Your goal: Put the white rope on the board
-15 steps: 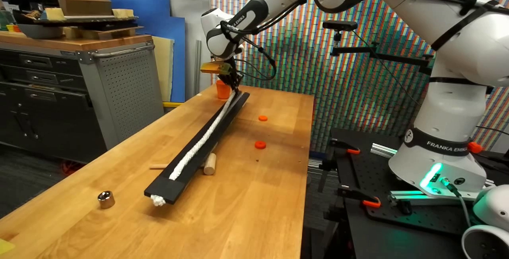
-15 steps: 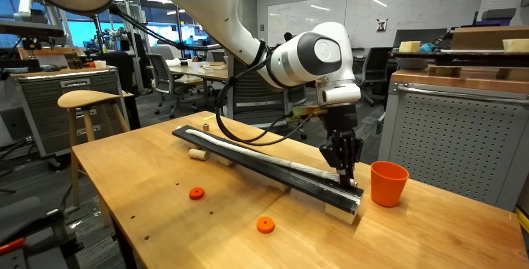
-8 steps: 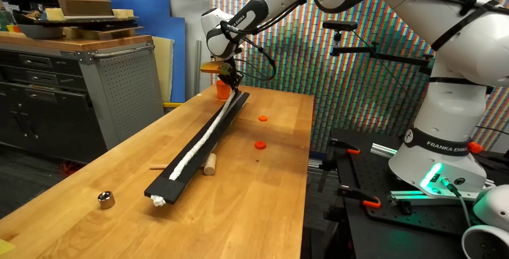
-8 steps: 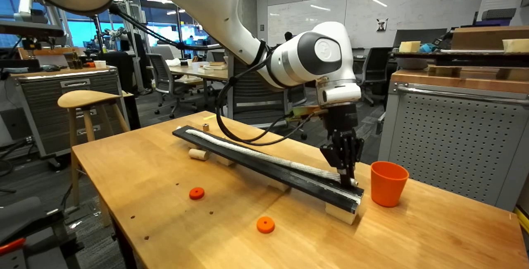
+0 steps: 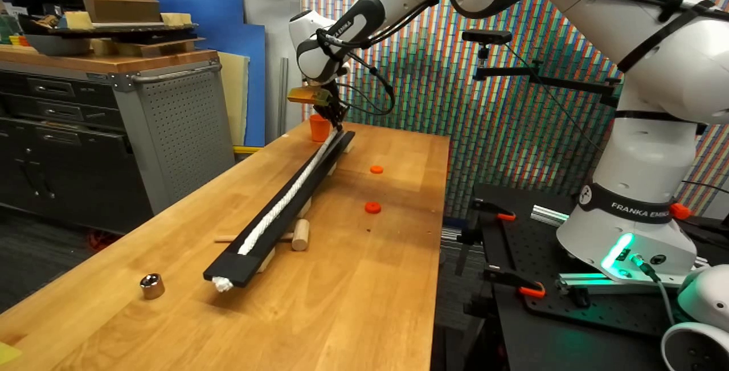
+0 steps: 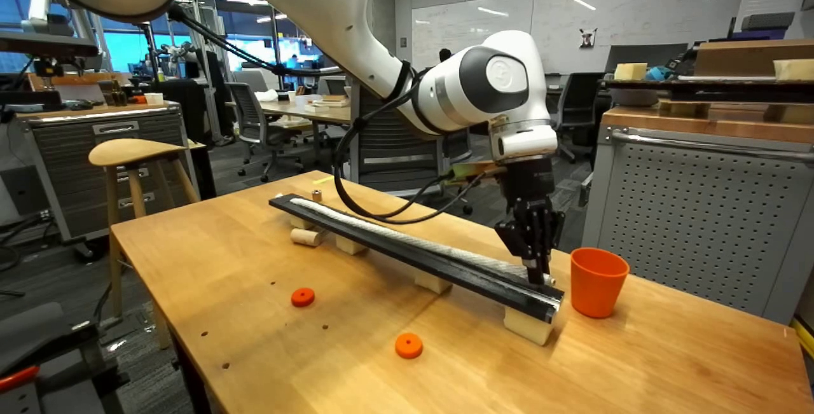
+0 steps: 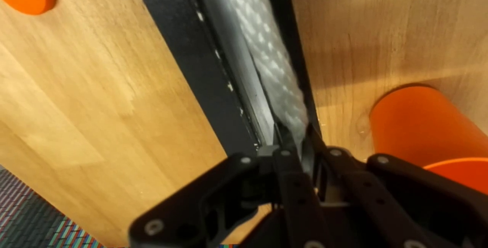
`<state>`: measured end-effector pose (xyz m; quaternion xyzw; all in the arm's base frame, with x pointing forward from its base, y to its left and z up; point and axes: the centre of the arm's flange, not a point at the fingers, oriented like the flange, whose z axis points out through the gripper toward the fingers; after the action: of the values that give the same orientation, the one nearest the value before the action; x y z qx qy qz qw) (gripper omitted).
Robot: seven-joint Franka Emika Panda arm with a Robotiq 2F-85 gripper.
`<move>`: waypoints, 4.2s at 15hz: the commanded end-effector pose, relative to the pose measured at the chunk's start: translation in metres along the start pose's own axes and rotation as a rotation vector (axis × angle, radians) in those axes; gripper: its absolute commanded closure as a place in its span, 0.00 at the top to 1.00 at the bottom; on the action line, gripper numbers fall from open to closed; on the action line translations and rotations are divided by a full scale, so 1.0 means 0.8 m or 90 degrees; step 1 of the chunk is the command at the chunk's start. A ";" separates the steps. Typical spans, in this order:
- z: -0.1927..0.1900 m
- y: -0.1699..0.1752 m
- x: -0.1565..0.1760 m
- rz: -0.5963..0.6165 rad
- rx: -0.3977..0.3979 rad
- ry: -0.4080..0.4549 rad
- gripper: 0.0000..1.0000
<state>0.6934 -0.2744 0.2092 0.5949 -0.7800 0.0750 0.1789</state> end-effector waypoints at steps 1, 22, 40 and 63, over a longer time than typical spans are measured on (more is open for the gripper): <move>0.001 0.004 0.016 0.027 -0.004 0.007 0.03; -0.011 0.041 0.026 0.093 0.017 -0.026 0.03; 0.002 0.039 0.015 0.045 -0.011 0.024 0.03; 0.009 0.008 -0.016 -0.070 -0.003 0.135 0.03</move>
<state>0.6779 -0.2555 0.1933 0.6208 -0.7377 0.1107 0.2412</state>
